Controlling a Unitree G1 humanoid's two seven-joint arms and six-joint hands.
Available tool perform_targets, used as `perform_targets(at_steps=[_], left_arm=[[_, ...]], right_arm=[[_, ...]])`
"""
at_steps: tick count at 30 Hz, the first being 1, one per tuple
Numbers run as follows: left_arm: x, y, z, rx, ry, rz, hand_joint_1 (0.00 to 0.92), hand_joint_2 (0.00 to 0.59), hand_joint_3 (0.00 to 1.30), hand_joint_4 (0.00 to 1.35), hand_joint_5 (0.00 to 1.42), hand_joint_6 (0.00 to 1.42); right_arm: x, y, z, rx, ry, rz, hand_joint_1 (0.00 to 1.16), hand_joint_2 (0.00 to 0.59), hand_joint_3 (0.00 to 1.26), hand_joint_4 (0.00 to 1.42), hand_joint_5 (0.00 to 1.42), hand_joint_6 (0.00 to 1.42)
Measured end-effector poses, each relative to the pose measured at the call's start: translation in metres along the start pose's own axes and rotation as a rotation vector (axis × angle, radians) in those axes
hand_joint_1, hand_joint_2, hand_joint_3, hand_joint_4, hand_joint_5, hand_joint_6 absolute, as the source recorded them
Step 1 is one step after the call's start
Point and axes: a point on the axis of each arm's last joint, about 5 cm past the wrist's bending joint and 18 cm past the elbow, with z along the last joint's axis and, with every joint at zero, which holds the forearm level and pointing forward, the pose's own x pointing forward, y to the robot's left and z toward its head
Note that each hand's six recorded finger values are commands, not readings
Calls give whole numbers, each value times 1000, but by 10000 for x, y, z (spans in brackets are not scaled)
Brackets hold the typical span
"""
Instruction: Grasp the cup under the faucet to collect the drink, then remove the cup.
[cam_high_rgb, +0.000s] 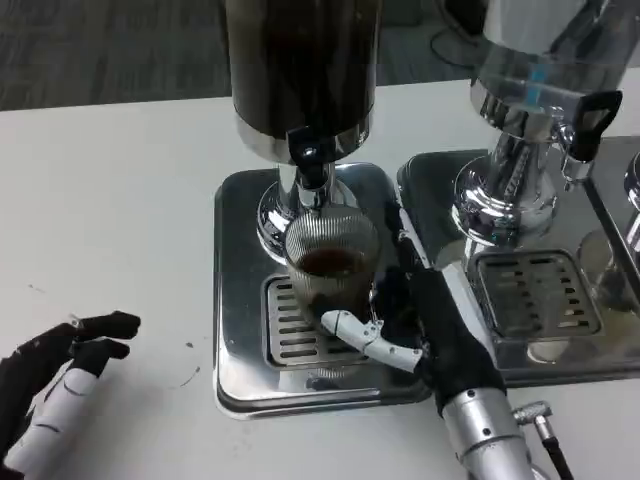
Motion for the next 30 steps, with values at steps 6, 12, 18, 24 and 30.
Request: perform_targets(at_steps=[6, 12, 18, 24, 30], left_arm=[[-1, -6, -1, -1, -1, -2, 0, 179, 463, 407, 441, 341], [-14, -20, -4, -6, 2, -1, 0, 179, 463, 414, 441, 343], [-17, -25, -2, -7, -1, 0, 0, 178, 463, 420, 441, 345], [-50, -40, -3, -11, 3, 6, 0, 178, 463, 424, 441, 347], [-70, -49, 3, -12, 3, 14, 0, 181, 463, 426, 441, 349]], right_arm=[[29, 11, 42, -20, 19, 16, 759, 148, 0, 0, 0, 131], [52, 25, 56, -5, 25, 9, 759, 148, 0, 0, 0, 142], [86, 40, 62, -15, 22, 20, 760, 148, 0, 0, 0, 162], [119, 69, 72, -58, 18, 22, 778, 144, 0, 0, 0, 219], [183, 59, 65, -37, 23, 16, 801, 152, 0, 0, 51, 264]])
